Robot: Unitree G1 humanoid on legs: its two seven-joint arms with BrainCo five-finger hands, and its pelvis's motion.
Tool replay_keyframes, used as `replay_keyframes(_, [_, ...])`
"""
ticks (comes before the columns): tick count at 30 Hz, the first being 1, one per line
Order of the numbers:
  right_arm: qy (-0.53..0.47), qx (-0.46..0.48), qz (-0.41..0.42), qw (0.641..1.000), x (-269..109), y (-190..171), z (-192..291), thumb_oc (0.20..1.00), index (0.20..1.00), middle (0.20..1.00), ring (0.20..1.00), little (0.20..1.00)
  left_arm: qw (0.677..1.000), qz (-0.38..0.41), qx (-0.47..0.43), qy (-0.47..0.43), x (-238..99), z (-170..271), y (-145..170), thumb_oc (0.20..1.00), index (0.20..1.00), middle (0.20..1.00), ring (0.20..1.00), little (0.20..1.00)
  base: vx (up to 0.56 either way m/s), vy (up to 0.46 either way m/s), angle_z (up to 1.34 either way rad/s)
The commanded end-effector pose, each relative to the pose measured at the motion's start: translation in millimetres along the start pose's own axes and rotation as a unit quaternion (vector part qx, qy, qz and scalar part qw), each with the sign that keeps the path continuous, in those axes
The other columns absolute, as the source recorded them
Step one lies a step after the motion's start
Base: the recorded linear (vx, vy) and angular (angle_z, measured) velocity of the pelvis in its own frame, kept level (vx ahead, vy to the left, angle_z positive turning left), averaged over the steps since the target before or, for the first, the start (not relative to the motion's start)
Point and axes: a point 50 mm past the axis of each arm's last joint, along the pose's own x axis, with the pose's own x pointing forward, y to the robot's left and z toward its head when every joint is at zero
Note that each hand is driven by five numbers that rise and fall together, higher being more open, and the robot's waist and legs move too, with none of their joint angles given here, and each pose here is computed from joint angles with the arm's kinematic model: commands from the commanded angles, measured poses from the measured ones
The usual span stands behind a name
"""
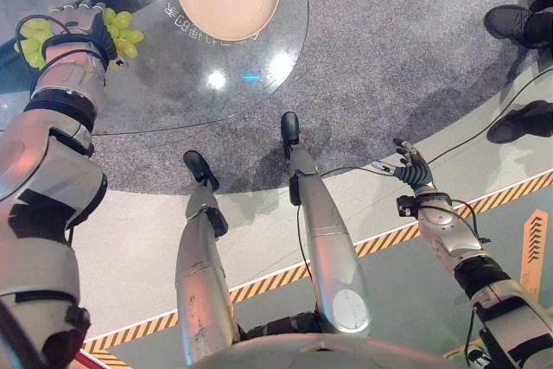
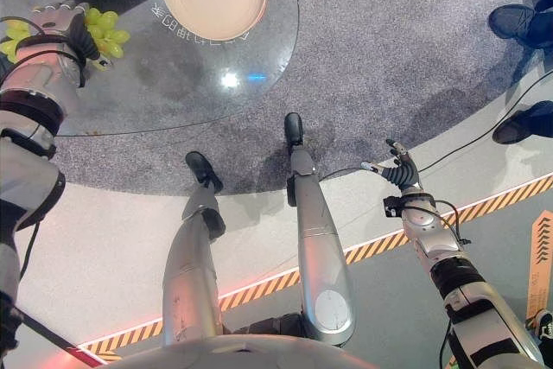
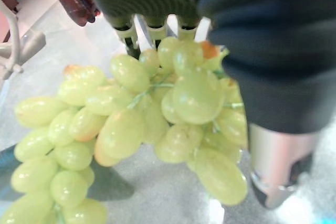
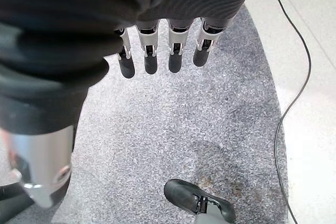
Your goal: Pick up fruits into the plate
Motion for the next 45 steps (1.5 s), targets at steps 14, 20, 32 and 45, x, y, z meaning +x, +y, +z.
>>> replay_keyframes(14, [-0.078, 0.034, -0.076, 0.994, 6, -27, 37, 1.0, 1.0, 1.0, 1.0, 1.0, 0.986, -0.008, 0.148, 0.077, -15, -49, -63, 0.2, 0.2, 0.2, 0.2, 0.2, -0.01, -0.004, 0.0])
replay_keyframes(20, [-0.103, 0.043, -0.085, 0.99, 9, -27, 49, 1.0, 1.0, 1.0, 1.0, 1.0, 0.983, 0.013, 0.169, 0.076, -18, -53, -69, 0.2, 0.2, 0.2, 0.2, 0.2, -0.03, -0.006, -0.01])
replay_keyframes(32, [-0.119, 0.069, -0.072, 0.988, 6, -20, 55, 1.0, 1.0, 1.0, 1.0, 1.0, 0.989, 0.127, 0.003, 0.08, -20, -48, -62, 0.2, 0.2, 0.2, 0.2, 0.2, 0.0, 0.0, 0.0])
replay_keyframes(45, [-0.108, 0.086, 0.019, 0.99, -24, 15, 29, 1.0, 1.0, 1.0, 1.0, 1.0, 0.843, 0.167, -0.508, 0.059, -38, -31, -82, 0.2, 0.2, 0.2, 0.2, 0.2, -0.02, 0.008, 0.03])
